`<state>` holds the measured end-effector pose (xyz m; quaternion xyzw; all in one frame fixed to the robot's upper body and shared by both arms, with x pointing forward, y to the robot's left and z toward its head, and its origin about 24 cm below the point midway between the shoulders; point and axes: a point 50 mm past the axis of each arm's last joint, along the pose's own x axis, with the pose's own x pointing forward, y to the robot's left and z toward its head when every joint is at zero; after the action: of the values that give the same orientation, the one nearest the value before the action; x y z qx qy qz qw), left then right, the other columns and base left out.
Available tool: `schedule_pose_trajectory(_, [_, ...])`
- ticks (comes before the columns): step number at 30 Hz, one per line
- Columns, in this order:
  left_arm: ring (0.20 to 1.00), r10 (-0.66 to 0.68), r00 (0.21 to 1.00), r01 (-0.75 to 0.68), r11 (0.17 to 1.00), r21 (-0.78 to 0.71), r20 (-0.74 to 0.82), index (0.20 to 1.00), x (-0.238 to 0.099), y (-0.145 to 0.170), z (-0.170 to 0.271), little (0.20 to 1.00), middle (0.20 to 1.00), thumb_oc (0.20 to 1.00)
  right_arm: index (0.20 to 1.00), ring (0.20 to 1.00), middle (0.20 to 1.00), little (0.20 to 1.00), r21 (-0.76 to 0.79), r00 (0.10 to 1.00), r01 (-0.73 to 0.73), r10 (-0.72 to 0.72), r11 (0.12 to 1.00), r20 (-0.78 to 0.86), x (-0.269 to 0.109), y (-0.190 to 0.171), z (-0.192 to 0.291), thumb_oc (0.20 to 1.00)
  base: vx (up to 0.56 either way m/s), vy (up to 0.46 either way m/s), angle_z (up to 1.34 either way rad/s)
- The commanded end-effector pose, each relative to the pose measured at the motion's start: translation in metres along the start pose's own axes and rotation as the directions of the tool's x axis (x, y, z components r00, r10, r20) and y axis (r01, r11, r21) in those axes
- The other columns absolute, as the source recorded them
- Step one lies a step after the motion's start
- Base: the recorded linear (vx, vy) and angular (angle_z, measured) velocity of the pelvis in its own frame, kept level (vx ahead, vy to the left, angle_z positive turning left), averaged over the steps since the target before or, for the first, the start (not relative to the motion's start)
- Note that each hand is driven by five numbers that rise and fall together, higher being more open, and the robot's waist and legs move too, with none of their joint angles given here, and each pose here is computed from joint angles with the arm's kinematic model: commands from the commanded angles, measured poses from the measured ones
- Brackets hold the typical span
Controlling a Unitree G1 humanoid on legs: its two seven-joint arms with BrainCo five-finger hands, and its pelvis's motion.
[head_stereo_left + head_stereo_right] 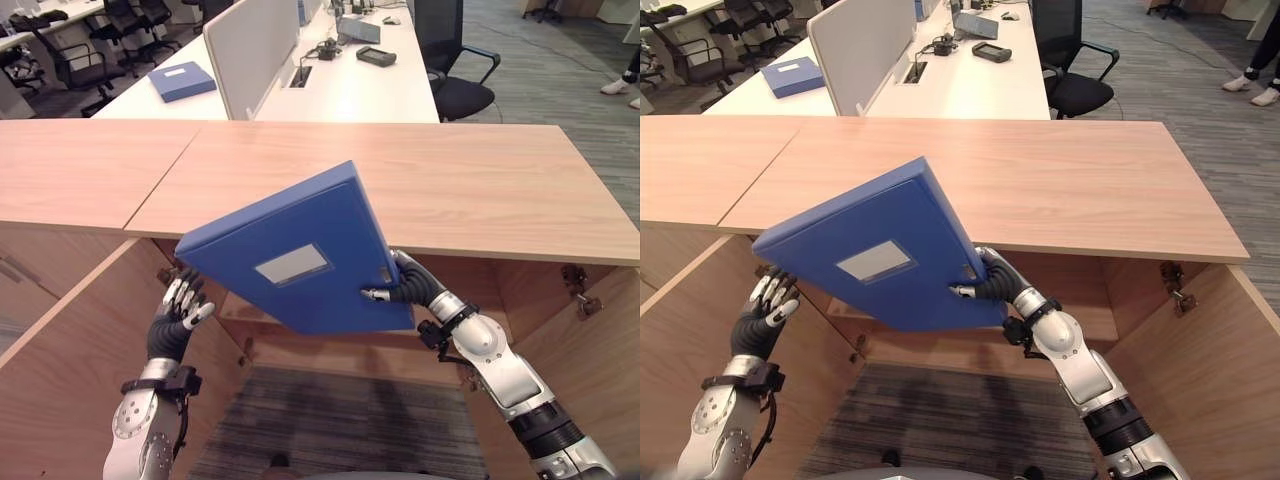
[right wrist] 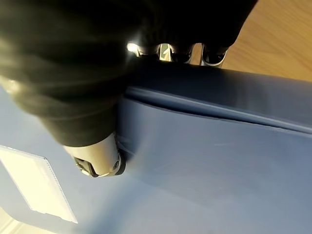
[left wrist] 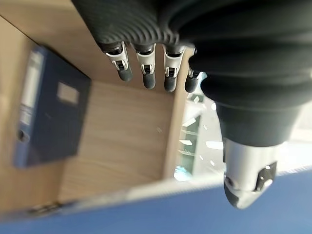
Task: Put the empty folder in the office cabinet
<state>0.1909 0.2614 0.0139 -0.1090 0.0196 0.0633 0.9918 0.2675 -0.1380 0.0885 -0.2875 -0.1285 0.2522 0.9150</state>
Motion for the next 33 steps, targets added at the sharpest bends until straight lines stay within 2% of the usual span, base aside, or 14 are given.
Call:
schedule_pose_trajectory(1, [1.0, -0.029, 0.994, 0.02, 0.996, 0.091, 0.102, 1.0, 0.013, 0.002, 0.022, 1.0, 1.0, 1.0, 0.2, 0.2, 0.2, 0.2, -0.052, 0.971, 0.083, -0.069, 0.995, 0.229, 0.013, -0.013, 0.04, 0.2, 0.0, 0.0, 0.0])
schedule_pose_trajectory(2, [1.0, -0.001, 0.999, -0.003, 0.994, 0.108, 0.034, 1.0, 0.007, 0.009, 0.008, 1.0, 1.0, 1.0, 0.2, 0.2, 0.2, 0.2, -0.054, 0.973, 0.064, -0.05, 0.997, 0.225, 0.014, -0.01, 0.04, 0.2, 0.0, 0.0, 0.0])
schedule_pose_trajectory(10, [1.0, 0.099, 0.973, -0.066, 0.985, 0.16, -0.21, 1.0, -0.013, 0.03, -0.042, 1.0, 1.0, 1.0, 0.2, 0.2, 0.2, 0.2, 0.004, 0.983, -0.043, 0.041, 0.999, 0.181, 0.015, 0.006, 0.031, 0.2, 0.0, 0.0, 0.0])
schedule_pose_trajectory(11, [1.0, 0.115, 0.953, -0.061, 0.979, 0.196, -0.281, 1.0, -0.02, 0.033, -0.055, 1.0, 1.0, 1.0, 0.2, 0.2, 0.2, 0.2, 0.044, 0.986, -0.07, 0.062, 0.997, 0.156, 0.014, 0.01, 0.025, 0.2, 0.0, 0.0, 0.0])
schedule_pose_trajectory(14, [1.0, 0.126, 0.928, -0.051, 0.975, 0.216, -0.349, 1.0, -0.027, 0.036, -0.069, 1.0, 1.0, 1.0, 0.2, 0.2, 0.2, 0.2, 0.039, 0.988, -0.101, 0.095, 0.994, 0.124, 0.015, 0.015, 0.018, 0.2, 0.0, 0.0, 0.0])
schedule_pose_trajectory(19, [1.0, 0.156, 0.858, -0.022, 0.963, 0.269, -0.49, 1.0, -0.043, 0.041, -0.098, 1.0, 1.0, 1.0, 0.2, 0.2, 0.2, 0.2, -0.111, 0.979, -0.189, 0.196, 0.976, 0.059, 0.014, 0.016, 0.007, 0.2, -0.01, -0.01, 0.05])
schedule_pose_trajectory(22, [1.0, 0.156, 0.827, 0.015, 0.954, 0.3, -0.54, 1.0, -0.047, 0.04, -0.108, 1.0, 1.0, 1.0, 0.2, 0.2, 0.2, 0.2, -0.135, 0.971, -0.237, 0.239, 0.962, 0.002, 0.012, 0.02, -0.004, 0.2, -0.01, -0.006, 0.12])
schedule_pose_trajectory(25, [1.0, 0.156, 0.796, 0.04, 0.95, 0.309, -0.585, 1.0, -0.053, 0.039, -0.118, 1.0, 1.0, 1.0, 0.2, 0.2, 0.2, 0.2, -0.109, 0.963, -0.268, 0.264, 0.957, -0.049, 0.01, 0.026, -0.015, 0.2, 0.0, -0.003, 0.01])
schedule_pose_trajectory(27, [1.0, 0.149, 0.754, 0.097, 0.938, 0.332, -0.639, 1.0, -0.058, 0.035, -0.129, 1.0, 1.0, 1.0, 0.2, 0.2, 0.2, 0.2, -0.036, 0.942, -0.306, 0.297, 0.951, -0.156, 0.004, 0.038, -0.04, 0.2, 0.0, -0.018, 0.06])
schedule_pose_trajectory(30, [1.0, 0.136, 0.701, 0.166, 0.923, 0.347, -0.7, 1.0, -0.067, 0.032, -0.141, 1.0, 1.0, 1.0, 0.2, 0.2, 0.2, 0.2, 0.063, 0.915, -0.275, 0.281, 0.959, -0.288, -0.005, 0.044, -0.069, 0.2, 0.02, -0.005, 0.16])
schedule_pose_trajectory(33, [1.0, 0.121, 0.673, 0.219, 0.91, 0.353, -0.73, 1.0, -0.071, 0.03, -0.145, 1.0, 1.0, 1.0, 0.2, 0.2, 0.2, 0.2, 0.118, 0.881, -0.142, 0.18, 0.983, -0.438, -0.018, 0.034, -0.1, 0.2, 0.01, -0.013, 0.07])
